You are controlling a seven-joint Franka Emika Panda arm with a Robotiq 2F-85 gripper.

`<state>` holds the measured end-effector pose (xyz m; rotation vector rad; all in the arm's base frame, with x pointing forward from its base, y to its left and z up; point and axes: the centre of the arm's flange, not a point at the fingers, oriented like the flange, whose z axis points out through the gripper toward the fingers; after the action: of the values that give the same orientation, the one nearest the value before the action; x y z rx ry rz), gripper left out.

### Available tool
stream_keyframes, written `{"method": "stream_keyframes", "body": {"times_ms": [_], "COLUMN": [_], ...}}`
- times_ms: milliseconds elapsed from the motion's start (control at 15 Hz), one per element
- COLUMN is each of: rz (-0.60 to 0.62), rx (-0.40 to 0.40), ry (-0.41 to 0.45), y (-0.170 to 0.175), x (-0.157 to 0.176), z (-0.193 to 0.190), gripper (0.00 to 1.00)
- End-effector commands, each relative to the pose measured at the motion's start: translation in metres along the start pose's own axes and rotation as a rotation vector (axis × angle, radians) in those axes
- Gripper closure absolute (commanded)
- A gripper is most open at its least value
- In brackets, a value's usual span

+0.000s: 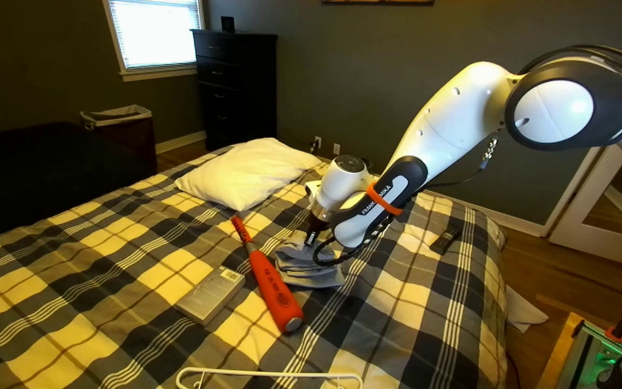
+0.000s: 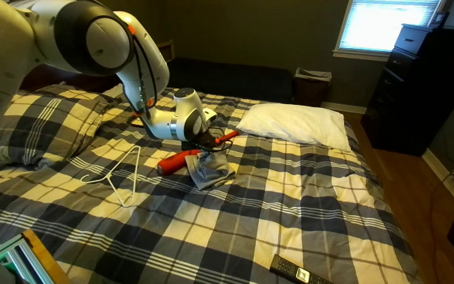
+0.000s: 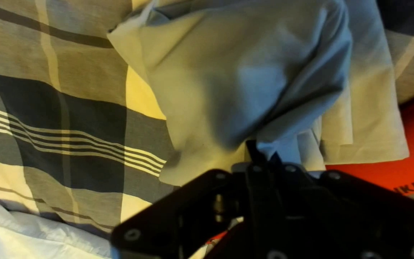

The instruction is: Unfold the gray bed sheet on the bed

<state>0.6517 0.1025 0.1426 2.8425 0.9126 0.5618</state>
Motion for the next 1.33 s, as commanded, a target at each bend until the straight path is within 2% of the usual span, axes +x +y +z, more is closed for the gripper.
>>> {"method": "stream_keyframes", "body": {"times_ms": [0, 133, 400, 467, 600, 733, 800, 867, 1133, 1267], "rz": [0.084, 0.177, 0.331, 0.255, 0.293, 0.311, 0.324, 0.327, 0.364, 0.416], "rx": [-0.028, -0.076, -0.188, -0.138, -0.180, -0.191, -0.183, -0.187, -0.201, -0.266], "ry": [0.029, 0.094, 0.177, 0.143, 0.162, 0.160, 0.150, 0.146, 0.150, 0.197], "y": [0.013, 0.041, 0.125, 0.095, 0.124, 0.127, 0.128, 0.130, 0.142, 0.157], "x": [0.008, 0.017, 0.027, 0.018, 0.018, 0.018, 0.019, 0.019, 0.019, 0.021], "z": [0.011, 0.006, -0.006, -0.020, -0.025, -0.016, -0.014, -0.013, -0.016, -0.026], "gripper": [0.99, 0.99, 0.99, 0.98, 0.98, 0.99, 0.73, 0.72, 0.43, 0.27]}}
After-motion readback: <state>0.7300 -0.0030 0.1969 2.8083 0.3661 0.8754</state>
